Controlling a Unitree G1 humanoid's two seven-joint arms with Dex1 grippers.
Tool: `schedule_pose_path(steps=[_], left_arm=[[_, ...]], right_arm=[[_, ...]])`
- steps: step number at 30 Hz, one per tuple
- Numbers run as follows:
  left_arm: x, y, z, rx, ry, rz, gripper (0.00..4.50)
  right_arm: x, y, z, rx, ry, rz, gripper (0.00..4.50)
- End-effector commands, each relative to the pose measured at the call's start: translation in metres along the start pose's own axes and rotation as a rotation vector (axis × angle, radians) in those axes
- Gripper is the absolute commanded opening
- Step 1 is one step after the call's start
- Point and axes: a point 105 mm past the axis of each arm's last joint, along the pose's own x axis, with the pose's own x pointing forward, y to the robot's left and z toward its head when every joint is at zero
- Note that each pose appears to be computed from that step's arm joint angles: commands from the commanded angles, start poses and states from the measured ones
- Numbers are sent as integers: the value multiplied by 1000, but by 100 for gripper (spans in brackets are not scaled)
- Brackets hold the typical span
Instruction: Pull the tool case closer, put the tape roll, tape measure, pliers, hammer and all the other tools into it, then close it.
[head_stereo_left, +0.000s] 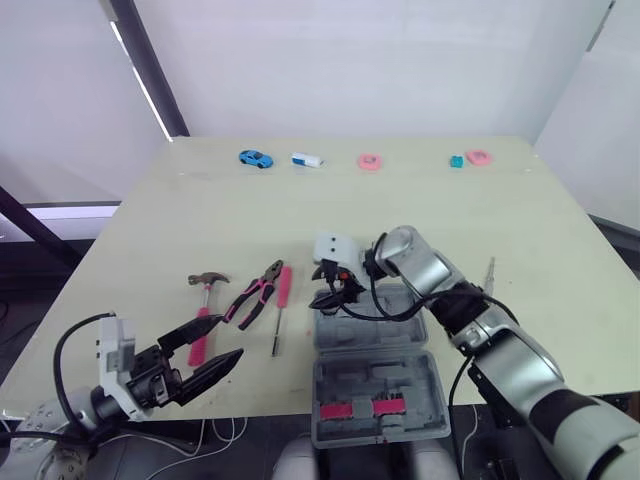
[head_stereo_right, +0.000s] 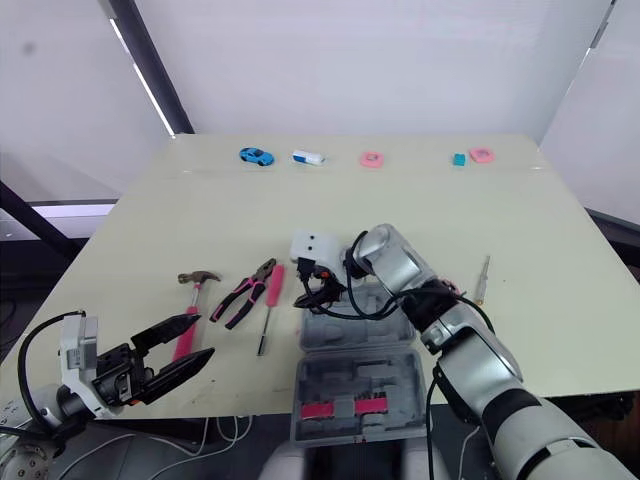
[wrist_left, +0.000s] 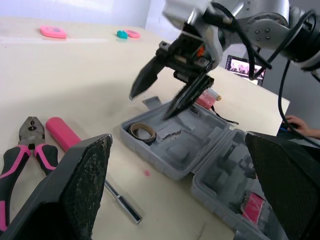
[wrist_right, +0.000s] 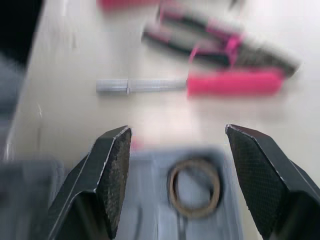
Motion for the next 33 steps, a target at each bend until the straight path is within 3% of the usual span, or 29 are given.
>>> schedule_pose_path(steps=[1, 3, 18, 24, 26, 30, 33], left_arm=[[4, -3, 6, 32, -18, -15, 450], [5, -3, 6, 32, -19, -17, 450], [9, 0, 7, 38, -12, -27, 450], [9, 2, 4, 38, 0, -20, 450], [9, 2, 1, 38, 5, -13, 450], [8, 3, -4, 30, 11, 4, 450], [4, 6, -13, 5, 9, 63, 450]], right_arm=[[4, -2, -4, -1, -64, -56, 226], [8, -3, -13, 2, -61, -87, 136], [19, -7, -42, 59, -70, -164, 136], [27, 6, -93, 42, 108, -136, 136], [26, 7, -98, 48, 108, -139, 136], [21, 3, -84, 61, 15, -161, 136], [-4, -10, -35, 77, -333, -250, 136]])
